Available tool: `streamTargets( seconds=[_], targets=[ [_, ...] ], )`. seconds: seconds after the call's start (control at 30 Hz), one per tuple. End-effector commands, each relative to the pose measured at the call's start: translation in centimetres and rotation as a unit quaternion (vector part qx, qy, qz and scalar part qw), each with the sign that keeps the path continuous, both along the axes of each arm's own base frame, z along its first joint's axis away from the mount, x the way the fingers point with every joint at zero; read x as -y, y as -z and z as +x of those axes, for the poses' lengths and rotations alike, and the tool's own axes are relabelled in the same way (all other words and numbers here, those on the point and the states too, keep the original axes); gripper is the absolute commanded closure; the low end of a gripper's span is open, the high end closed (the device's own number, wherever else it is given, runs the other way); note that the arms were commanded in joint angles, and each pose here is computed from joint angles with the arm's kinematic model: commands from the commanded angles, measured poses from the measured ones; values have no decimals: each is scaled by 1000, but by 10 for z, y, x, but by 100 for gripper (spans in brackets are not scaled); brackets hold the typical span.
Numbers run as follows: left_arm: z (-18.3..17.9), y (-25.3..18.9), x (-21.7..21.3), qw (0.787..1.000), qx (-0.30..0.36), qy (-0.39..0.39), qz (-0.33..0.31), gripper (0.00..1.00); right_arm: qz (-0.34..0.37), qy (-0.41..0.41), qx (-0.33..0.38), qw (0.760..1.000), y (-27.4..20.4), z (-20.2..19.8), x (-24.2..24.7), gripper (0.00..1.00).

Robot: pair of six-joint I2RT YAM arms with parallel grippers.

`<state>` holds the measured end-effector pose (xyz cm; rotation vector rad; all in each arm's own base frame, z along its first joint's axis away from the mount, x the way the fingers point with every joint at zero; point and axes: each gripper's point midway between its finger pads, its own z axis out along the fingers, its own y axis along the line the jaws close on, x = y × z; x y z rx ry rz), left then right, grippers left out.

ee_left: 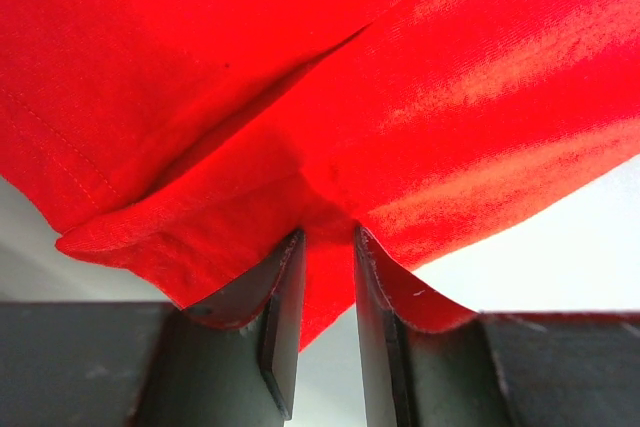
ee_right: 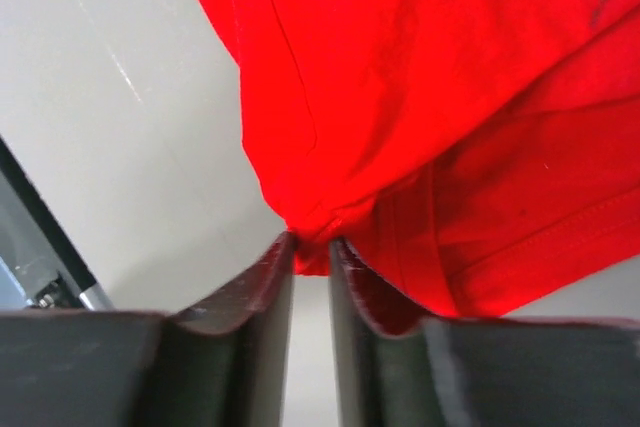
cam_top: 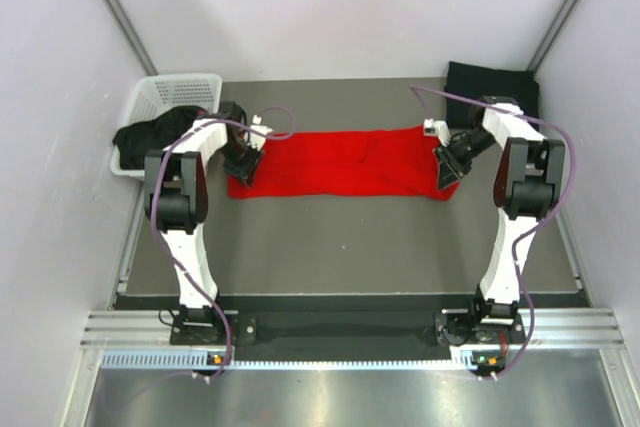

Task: Fold and stack the t-shirts
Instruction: Fold the tshirt

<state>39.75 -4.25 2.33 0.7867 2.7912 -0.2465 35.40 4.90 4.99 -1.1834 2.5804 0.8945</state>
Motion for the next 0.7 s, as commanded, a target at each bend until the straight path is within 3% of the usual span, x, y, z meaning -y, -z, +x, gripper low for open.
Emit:
streamTargets(
  seconds=[0.0, 0.2, 0.67],
  targets=[
    [11, 10, -4, 1000, 6, 2, 8, 68, 34, -13, -17, 999, -10, -4, -13, 81],
    [9, 11, -5, 1000, 4, 7, 10, 69, 29, -7, -9, 1000, -13, -2, -8, 99],
    [20, 12, -12, 999, 22, 12, 24, 69, -25, 17, 41, 999, -30, 31, 31, 100]
  ],
)
